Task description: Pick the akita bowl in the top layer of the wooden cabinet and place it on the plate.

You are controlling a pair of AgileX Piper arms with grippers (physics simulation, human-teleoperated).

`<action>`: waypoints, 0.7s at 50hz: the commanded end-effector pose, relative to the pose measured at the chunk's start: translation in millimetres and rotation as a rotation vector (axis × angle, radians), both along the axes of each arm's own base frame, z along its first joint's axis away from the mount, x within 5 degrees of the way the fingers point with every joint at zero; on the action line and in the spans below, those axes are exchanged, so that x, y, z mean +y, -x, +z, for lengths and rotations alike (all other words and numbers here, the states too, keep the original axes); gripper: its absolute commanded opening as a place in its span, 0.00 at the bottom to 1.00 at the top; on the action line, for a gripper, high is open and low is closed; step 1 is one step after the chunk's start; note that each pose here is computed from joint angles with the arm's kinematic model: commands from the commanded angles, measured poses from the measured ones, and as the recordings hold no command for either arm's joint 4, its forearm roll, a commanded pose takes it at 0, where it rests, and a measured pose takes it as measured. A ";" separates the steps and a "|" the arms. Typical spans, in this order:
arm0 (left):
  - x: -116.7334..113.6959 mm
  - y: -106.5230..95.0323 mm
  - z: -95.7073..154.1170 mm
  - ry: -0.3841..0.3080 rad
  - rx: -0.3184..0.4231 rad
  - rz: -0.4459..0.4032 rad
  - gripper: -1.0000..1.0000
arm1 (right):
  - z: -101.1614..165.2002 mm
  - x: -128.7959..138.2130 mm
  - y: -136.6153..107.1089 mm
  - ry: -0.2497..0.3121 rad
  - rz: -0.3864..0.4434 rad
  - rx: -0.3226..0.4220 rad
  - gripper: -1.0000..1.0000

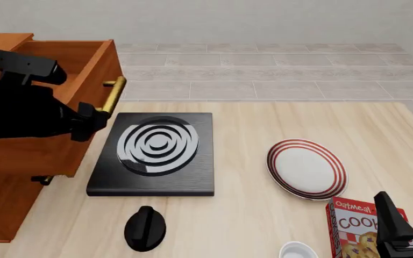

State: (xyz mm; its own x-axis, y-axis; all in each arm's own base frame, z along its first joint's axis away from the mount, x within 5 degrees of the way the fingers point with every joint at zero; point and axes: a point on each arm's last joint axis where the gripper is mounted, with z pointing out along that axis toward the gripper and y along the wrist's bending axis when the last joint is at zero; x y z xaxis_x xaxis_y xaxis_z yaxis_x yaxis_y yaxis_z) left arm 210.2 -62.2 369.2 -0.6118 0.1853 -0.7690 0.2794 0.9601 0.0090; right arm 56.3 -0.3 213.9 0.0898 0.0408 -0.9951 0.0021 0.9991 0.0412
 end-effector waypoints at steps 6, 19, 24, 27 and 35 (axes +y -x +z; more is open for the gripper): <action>-22.3 -12.6 -13.8 -0.013 0.056 -0.082 1.00 | 0.1 -0.1 0.2 -0.002 -0.002 -0.001 1.00; -29.6 -12.8 -11.8 -0.010 0.054 -0.108 1.00 | 0.2 -0.2 0.2 -0.003 -0.003 -0.002 1.00; -31.8 -13.4 -10.1 -0.009 0.050 -0.115 1.00 | 0.2 -0.2 0.2 -0.003 -0.003 -0.002 1.00; -33.7 -13.0 -9.4 -0.007 0.048 -0.122 1.00 | 0.2 -0.2 0.2 -0.003 -0.003 -0.002 1.00; -37.1 -13.8 -6.4 -0.003 0.042 -0.132 1.00 | 0.1 -0.2 0.2 -0.004 -0.003 -0.002 1.00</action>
State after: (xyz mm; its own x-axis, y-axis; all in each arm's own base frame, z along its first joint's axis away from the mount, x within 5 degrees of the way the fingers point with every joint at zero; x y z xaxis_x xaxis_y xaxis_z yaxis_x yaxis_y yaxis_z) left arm 215.5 -80.4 370.5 -0.6088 0.2189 -0.7625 0.3364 0.9417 0.0018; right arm 56.1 -0.5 214.1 0.0915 0.0436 -0.9948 0.0047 0.9990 0.0442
